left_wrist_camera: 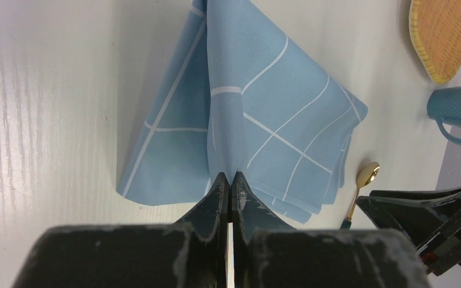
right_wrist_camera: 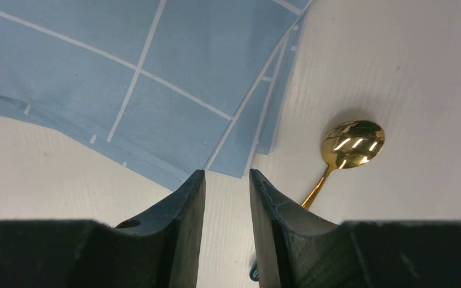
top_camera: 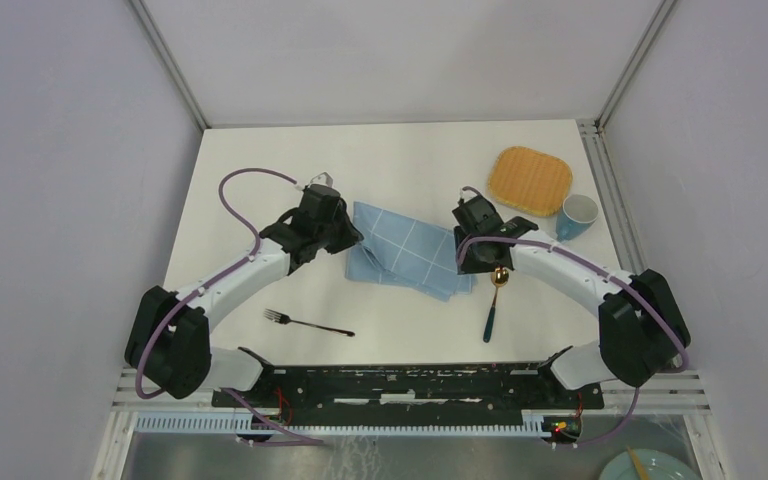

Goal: Set the dinner table for one person
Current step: Flatten out the napkin at the center of the board.

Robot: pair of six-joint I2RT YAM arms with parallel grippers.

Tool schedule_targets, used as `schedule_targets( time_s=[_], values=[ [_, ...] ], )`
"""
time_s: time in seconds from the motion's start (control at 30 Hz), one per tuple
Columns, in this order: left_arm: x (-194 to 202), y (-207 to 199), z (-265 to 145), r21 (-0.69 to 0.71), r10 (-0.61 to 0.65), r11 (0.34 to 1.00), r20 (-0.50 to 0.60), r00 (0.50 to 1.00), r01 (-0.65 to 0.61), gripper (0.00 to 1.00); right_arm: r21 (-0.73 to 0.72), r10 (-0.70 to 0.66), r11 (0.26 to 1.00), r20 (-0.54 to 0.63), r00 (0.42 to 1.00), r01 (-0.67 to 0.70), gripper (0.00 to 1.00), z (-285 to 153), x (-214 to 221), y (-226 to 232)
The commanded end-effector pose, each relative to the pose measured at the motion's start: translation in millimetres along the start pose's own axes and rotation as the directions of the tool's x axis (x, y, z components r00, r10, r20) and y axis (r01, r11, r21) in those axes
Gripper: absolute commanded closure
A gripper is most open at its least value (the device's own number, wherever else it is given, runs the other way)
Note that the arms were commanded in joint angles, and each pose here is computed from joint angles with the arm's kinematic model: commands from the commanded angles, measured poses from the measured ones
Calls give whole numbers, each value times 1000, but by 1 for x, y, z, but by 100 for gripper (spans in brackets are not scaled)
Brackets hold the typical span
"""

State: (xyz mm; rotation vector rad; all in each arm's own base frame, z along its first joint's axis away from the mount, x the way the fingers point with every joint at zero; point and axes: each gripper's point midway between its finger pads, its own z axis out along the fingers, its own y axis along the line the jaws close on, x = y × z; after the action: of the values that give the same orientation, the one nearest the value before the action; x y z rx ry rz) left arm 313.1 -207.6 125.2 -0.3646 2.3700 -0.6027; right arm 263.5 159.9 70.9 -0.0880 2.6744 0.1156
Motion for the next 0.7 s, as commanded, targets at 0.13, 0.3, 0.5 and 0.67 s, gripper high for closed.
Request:
schedule_targets(
  time_s=[0.13,0.3,0.5,0.67],
  values=[
    [-46,-40,-14,118,-104,989,152,983,87,98,-100,-72,992,96,993,82,61,-13,0,32],
    [-57,-41,-15,119,-147,985,195,970,125,98,-170,-54,983,71,996,66,60,-7,13,45],
    [-54,-45,-9,125,-136,985,172,976,115,98,-148,21,989,37,999,-15,59,1,28,41],
    [-49,-42,-6,117,-128,987,159,979,110,98,-181,151,974,71,986,-136,56,1,31,41]
  ],
)
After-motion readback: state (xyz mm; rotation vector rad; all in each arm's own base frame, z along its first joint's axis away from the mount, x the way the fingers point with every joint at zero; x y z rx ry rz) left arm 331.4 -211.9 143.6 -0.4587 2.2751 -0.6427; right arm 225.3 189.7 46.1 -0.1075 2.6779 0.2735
